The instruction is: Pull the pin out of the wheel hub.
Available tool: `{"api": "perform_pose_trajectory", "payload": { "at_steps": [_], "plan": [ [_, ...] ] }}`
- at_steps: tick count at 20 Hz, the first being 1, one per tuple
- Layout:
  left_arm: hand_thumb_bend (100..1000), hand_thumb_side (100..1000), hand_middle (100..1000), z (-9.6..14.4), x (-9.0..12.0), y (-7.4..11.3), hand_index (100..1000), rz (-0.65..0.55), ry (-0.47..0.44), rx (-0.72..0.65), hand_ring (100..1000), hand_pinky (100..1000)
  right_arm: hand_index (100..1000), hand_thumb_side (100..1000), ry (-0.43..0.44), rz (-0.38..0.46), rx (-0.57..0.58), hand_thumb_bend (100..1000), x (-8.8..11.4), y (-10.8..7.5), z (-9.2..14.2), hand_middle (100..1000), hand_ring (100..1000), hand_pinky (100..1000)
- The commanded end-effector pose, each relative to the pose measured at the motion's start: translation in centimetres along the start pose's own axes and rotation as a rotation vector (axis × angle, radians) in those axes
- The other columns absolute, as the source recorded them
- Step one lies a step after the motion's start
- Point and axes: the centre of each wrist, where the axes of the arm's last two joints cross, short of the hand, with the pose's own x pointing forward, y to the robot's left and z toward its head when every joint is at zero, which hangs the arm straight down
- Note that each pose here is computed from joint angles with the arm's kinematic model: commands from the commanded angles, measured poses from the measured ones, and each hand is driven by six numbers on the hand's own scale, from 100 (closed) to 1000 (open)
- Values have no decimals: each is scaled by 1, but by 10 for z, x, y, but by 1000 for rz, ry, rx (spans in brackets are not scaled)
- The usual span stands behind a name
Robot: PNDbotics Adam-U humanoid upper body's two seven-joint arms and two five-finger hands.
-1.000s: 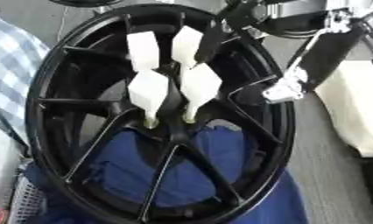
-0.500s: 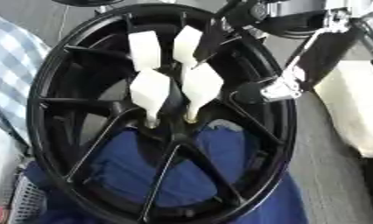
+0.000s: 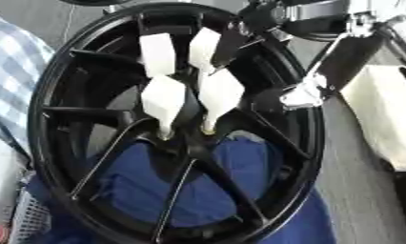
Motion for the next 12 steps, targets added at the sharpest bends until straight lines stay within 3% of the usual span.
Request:
{"api": "perform_pose_trajectory", "payload": {
  "at_steps": [1,12],
  "plan": [
    [276,617,685,-3,8,1,717,-5,-32,-6,805,858,851,374,19,27,-5,279,1,-6,5,771,809,852],
    [273,618,685,-3,8,0,717,-3,-35,-6,804,859,847,377,44,22,5,291,-6,-3,4,759,801,850]
  ]
}}
